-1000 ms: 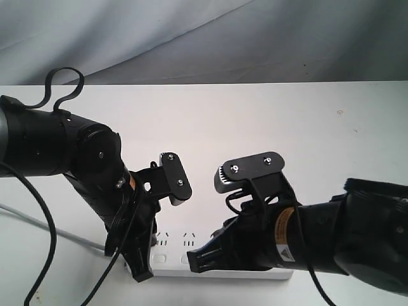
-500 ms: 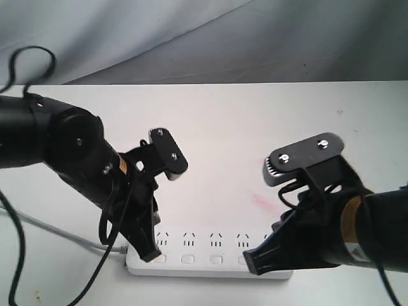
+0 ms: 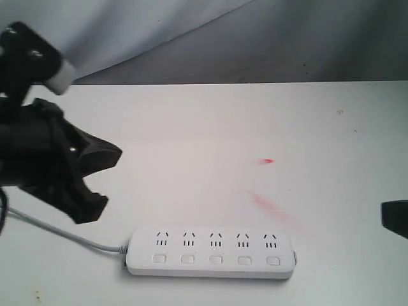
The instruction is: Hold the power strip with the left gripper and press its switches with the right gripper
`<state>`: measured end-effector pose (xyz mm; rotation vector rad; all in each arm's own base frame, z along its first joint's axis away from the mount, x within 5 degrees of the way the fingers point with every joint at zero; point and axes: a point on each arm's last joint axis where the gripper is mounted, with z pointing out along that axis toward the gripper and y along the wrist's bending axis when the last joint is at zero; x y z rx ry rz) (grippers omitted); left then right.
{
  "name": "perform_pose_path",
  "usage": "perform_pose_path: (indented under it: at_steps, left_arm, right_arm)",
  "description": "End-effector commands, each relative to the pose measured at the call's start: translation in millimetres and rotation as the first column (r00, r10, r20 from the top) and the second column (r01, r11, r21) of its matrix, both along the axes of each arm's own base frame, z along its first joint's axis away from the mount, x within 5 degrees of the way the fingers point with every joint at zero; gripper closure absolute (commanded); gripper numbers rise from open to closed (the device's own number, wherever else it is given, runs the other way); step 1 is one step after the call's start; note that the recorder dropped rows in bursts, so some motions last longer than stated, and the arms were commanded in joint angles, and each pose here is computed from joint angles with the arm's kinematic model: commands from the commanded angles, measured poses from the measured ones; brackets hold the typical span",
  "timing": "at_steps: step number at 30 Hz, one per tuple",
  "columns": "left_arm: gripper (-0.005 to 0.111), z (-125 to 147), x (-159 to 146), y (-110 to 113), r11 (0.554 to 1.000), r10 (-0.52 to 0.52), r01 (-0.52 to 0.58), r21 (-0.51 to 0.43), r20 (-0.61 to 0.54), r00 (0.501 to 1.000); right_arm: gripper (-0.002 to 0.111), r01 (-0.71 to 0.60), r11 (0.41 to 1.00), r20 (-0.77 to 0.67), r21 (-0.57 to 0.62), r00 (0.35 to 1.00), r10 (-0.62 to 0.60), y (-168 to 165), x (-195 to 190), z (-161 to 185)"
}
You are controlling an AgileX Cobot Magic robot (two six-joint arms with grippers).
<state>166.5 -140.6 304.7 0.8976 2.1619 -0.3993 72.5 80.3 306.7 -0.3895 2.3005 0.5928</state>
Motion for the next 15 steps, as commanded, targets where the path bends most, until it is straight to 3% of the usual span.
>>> perform_pose_path:
  at_steps: [1,9,15]
  left_arm:
    - [0.107,9.9,-38.6,30.5,0.976,0.101,-0.088,-0.201,0.060,0.993]
    - [0.107,-5.9,-85.2,69.8,0.903,0.203,-0.154,-0.401,0.082,0.976]
    - [0.107,-28.5,-95.7,83.0,0.886,0.255,-0.202,-0.416,0.075,0.964]
  right_arm:
    - [0.108,-0.014,0.991,-0.007,0.131,1.000,0.015,-29.9,-24.6,5.8]
    - [0.108,0.002,0.966,-0.062,0.258,0.998,0.015,-60.2,-49.8,-38.4]
    - [0.108,0.048,0.919,-0.051,0.392,0.998,-0.031,-74.4,-60.0,-46.2]
